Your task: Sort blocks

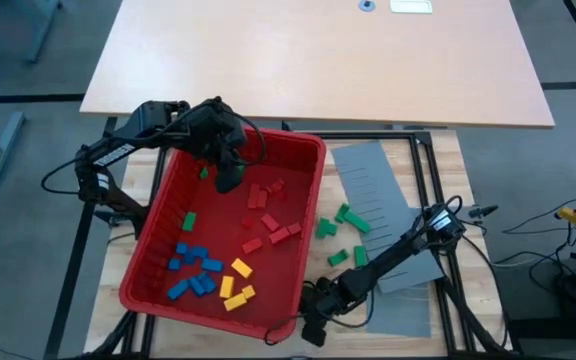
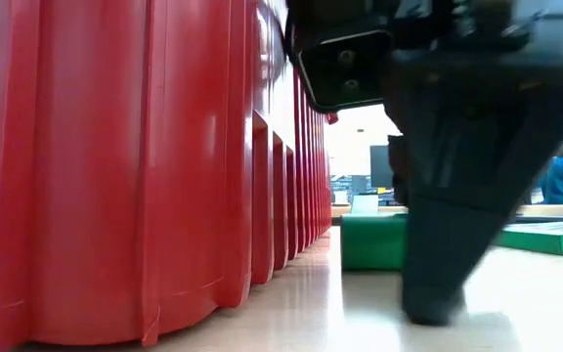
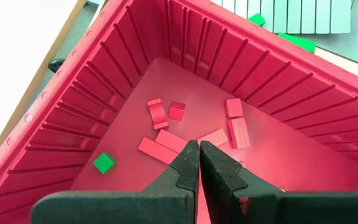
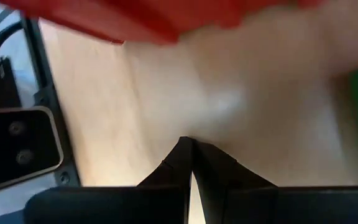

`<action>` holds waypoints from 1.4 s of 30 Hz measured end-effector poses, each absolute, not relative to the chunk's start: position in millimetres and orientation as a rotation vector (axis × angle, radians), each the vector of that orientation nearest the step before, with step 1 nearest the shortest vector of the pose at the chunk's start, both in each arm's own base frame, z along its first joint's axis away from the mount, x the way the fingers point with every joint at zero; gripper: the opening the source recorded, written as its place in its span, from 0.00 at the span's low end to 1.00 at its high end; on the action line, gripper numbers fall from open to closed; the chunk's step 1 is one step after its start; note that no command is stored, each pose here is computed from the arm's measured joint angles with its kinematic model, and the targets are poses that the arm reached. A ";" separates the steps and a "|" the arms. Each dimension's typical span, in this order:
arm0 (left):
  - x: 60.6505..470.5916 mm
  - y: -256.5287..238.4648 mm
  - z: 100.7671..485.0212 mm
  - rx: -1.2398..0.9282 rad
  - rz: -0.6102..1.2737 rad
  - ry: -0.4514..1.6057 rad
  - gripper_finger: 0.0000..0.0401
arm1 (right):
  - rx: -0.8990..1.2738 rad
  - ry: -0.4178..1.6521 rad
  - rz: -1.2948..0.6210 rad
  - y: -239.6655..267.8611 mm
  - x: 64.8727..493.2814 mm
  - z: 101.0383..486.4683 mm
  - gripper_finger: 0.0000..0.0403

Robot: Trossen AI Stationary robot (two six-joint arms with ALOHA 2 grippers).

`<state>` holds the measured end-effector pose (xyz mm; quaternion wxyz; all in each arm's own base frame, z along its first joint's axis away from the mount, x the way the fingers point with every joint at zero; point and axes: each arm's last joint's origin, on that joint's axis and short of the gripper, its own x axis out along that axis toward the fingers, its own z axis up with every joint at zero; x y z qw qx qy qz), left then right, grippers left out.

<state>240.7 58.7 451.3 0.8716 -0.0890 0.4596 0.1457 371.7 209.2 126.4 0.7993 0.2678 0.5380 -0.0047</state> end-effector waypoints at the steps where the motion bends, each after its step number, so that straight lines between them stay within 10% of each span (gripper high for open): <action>1: 240.7 58.7 451.3 -0.185 0.304 0.961 0.00 | 0.570 1.150 -0.023 207.1 372.5 126.3 0.00; 25: 237.7 57.9 449.3 -0.183 0.301 1.000 0.00 | 0.261 1.212 -0.475 137.8 355.9 148.5 0.00; 42: 219.3 53.6 452.2 -0.176 0.294 1.057 0.00 | 0.313 1.112 -0.358 117.7 285.6 281.7 0.00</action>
